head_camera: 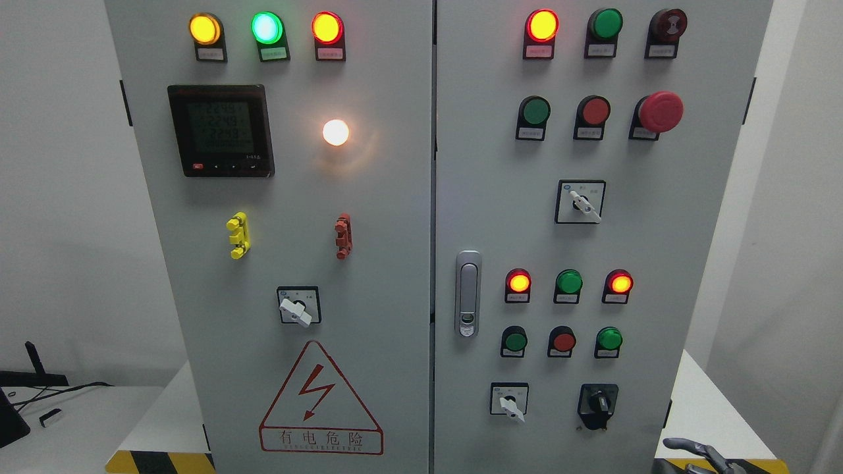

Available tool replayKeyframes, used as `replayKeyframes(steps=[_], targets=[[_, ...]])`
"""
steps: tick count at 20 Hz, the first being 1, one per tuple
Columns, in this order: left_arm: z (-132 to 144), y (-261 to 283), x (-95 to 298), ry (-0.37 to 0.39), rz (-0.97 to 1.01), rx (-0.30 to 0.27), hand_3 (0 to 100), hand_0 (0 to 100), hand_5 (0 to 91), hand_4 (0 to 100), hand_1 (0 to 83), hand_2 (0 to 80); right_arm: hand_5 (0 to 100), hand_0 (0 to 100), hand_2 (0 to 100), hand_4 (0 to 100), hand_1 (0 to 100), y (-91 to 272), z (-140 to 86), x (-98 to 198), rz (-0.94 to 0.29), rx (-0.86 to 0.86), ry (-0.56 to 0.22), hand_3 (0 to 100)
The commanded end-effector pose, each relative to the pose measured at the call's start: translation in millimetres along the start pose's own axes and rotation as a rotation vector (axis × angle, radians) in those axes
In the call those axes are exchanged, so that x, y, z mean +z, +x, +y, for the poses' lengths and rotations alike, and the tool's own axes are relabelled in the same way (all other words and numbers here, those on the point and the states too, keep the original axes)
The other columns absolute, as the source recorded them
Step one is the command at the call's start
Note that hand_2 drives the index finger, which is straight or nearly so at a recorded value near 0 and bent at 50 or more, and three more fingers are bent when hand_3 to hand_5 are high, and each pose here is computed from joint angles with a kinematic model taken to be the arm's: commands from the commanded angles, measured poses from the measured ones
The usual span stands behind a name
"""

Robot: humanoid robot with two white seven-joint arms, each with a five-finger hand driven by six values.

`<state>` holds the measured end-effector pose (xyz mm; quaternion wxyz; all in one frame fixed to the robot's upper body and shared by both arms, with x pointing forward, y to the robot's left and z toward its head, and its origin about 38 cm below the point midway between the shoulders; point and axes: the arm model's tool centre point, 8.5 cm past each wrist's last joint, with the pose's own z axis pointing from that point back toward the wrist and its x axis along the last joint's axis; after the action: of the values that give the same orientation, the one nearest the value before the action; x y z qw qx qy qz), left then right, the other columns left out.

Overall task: Trip black knob to open circuit
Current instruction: 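Raise the right hand up toward the black rotary knob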

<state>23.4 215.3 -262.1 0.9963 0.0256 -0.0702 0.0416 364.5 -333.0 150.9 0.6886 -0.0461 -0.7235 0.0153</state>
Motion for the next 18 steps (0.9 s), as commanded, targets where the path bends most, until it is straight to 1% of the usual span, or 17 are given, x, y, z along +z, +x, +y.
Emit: replayKeyframes(steps=[1, 5, 10, 15, 18], targets=[[-0.3, 0.1, 0.0, -0.005, -0.001, -0.030, 0, 12, 0.0, 0, 38.9, 0.0, 95, 33, 36, 100, 73, -1.0, 1.6, -2.8, 0.001, -0.001, 0.002, 100], [-0.3, 0.1, 0.0, -0.005, -0.001, -0.030, 0, 12, 0.0, 0, 38.9, 0.0, 95, 33, 36, 100, 73, -3.2, -0.9, -7.5, 0.004, 0.035, -0.012, 100], [-0.3, 0.1, 0.0, -0.005, -0.001, -0.030, 0, 12, 0.0, 0, 38.9, 0.0, 95, 33, 36, 100, 74, 3.0, 0.0, -14.9, -0.010, 0.035, -0.013, 100], [-0.3, 0.1, 0.0, -0.005, -0.001, -0.030, 0, 12, 0.0, 0, 38.9, 0.0, 95, 33, 36, 100, 74, 7.4, 9.3, -24.0, -0.021, 0.023, 0.002, 100], [-0.3, 0.1, 0.0, -0.005, -0.001, -0.030, 0, 12, 0.0, 0, 38.9, 0.0, 95, 33, 36, 100, 74, 6.4, 23.6, -29.8, -0.020, 0.018, 0.013, 100]])
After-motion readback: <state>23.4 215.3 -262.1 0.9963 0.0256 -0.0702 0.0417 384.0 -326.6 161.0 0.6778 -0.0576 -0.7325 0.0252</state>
